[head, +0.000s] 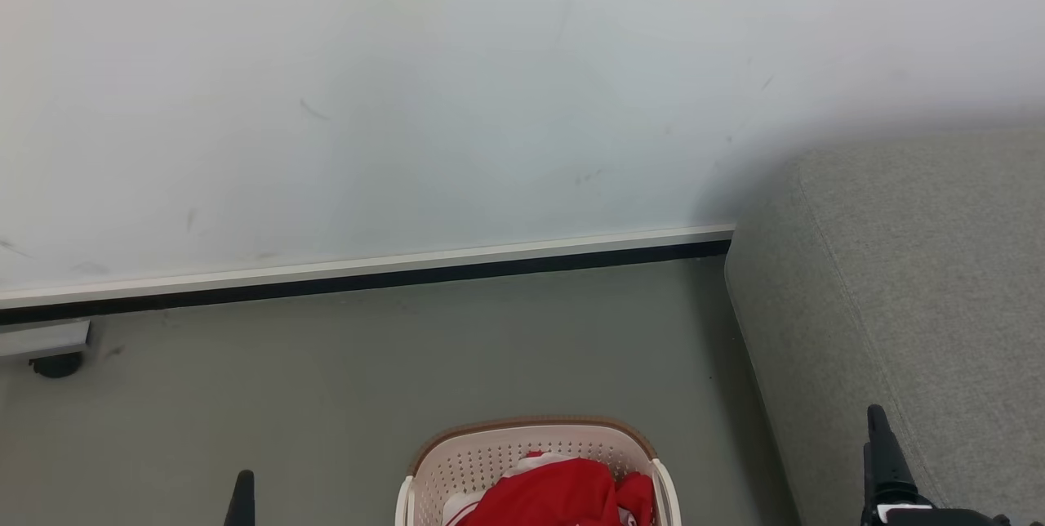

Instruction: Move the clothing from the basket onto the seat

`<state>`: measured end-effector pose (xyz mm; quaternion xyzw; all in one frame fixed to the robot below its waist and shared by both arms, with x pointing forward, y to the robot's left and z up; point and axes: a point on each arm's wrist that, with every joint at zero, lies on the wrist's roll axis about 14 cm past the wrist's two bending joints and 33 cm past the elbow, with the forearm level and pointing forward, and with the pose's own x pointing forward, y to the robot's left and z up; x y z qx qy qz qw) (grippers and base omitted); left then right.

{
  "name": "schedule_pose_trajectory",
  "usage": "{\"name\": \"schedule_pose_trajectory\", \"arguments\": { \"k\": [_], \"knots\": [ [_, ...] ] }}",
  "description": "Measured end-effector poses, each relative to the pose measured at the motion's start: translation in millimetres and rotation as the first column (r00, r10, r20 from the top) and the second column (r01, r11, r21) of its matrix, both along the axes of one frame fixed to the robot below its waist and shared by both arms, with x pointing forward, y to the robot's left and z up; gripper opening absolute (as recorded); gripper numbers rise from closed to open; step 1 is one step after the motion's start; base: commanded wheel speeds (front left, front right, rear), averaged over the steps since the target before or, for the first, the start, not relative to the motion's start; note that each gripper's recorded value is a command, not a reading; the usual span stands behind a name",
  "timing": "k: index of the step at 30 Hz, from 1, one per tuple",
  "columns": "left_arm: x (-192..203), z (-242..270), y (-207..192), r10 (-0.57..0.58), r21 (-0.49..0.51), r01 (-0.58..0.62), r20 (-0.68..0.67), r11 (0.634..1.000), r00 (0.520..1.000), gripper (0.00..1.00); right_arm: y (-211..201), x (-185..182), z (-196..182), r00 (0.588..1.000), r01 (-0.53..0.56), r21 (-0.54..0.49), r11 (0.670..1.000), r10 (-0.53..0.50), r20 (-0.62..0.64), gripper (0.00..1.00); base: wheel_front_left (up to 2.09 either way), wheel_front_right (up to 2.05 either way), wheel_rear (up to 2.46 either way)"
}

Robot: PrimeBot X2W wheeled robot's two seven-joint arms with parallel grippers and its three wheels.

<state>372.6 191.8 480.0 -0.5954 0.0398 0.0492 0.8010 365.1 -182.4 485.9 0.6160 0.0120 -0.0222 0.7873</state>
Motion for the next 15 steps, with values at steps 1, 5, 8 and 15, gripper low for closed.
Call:
{"name": "schedule_pose_trajectory", "arguments": {
  "k": [1, 5, 8, 15],
  "knots": [
    [-0.1, -0.5, -1.0, -0.003, 0.016, 0.003, -0.005, 1.0, 1.0, 1.0, 1.7, 0.1, 0.4, 1.0, -0.005, -0.014, 1.0, 0.005, 0.003, 1.0, 0.0, 0.0, 0.0],
    [-0.6, -0.9, -2.6, -0.008, 0.094, 0.009, -0.012, 0.996, 1.0, 1.0, 8.0, 0.0, 1.2, 1.0, -0.026, -0.089, 0.996, 0.027, 0.012, 1.0, 0.0, 0.0, 0.0],
    [-0.6, 0.0, -5.8, -0.021, 0.162, 0.023, -0.01, 0.987, 1.0, 1.0, 11.1, 0.0, 1.2, 0.999, -0.037, -0.136, 0.99, 0.039, 0.015, 1.0, 0.0, 0.0, 0.0],
    [-0.8, 2.9, -8.2, -0.038, 0.328, 0.04, -0.011, 0.944, 0.999, 1.0, 17.6, -0.9, -1.6, 0.997, -0.064, -0.264, 0.962, 0.07, 0.014, 1.0, 0.0, 0.0, 0.0]
  ]
}}
